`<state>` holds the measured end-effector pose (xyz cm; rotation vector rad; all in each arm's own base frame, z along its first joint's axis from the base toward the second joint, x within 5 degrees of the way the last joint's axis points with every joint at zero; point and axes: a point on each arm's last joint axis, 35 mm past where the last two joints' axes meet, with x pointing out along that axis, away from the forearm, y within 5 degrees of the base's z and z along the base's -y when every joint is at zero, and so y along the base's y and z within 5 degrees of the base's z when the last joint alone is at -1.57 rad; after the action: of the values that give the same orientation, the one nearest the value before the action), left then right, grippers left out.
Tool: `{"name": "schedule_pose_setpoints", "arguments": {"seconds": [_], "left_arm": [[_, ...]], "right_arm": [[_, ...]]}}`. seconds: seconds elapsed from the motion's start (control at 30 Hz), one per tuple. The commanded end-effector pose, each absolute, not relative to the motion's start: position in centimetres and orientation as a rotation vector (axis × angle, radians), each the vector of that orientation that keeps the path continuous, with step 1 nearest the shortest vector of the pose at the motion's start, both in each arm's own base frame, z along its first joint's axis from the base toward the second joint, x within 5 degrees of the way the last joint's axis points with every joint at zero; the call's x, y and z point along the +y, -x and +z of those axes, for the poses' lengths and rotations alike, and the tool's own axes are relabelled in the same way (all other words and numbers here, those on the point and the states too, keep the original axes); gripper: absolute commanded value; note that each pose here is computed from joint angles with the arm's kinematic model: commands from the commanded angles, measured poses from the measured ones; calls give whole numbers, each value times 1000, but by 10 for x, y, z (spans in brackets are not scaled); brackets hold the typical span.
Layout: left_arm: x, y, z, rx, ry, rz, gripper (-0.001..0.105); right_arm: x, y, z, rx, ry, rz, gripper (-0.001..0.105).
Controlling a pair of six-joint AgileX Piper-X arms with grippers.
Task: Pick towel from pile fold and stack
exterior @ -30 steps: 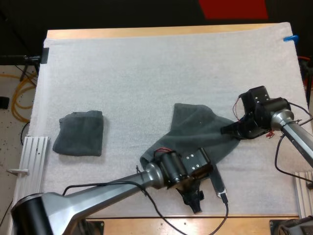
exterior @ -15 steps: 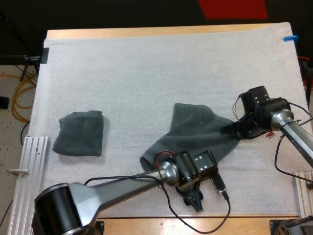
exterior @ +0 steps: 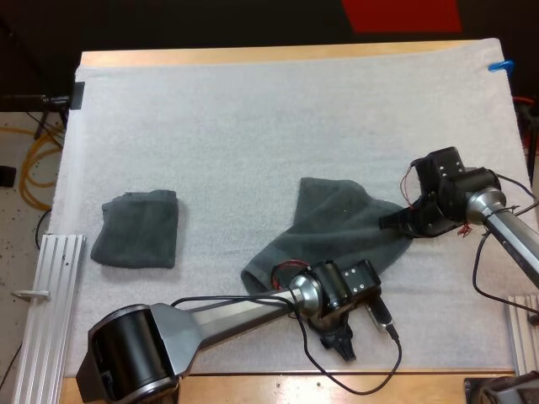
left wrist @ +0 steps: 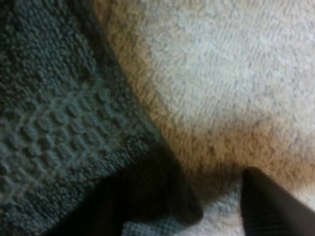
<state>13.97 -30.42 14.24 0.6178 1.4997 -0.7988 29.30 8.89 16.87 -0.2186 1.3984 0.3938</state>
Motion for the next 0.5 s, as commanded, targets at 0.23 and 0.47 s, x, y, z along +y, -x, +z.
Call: {"name": "schedule_pose_setpoints", "arguments": {"seconds": [0.23,0.47], "left_arm": [[-305,-138,131,1527,-620,-798,0],[-304,-138,139,1514,-611,-805,0]], "right_arm": [[89,-294,172,1380,215,407,0],[89,-294,174,1376,214,408,0]]}}
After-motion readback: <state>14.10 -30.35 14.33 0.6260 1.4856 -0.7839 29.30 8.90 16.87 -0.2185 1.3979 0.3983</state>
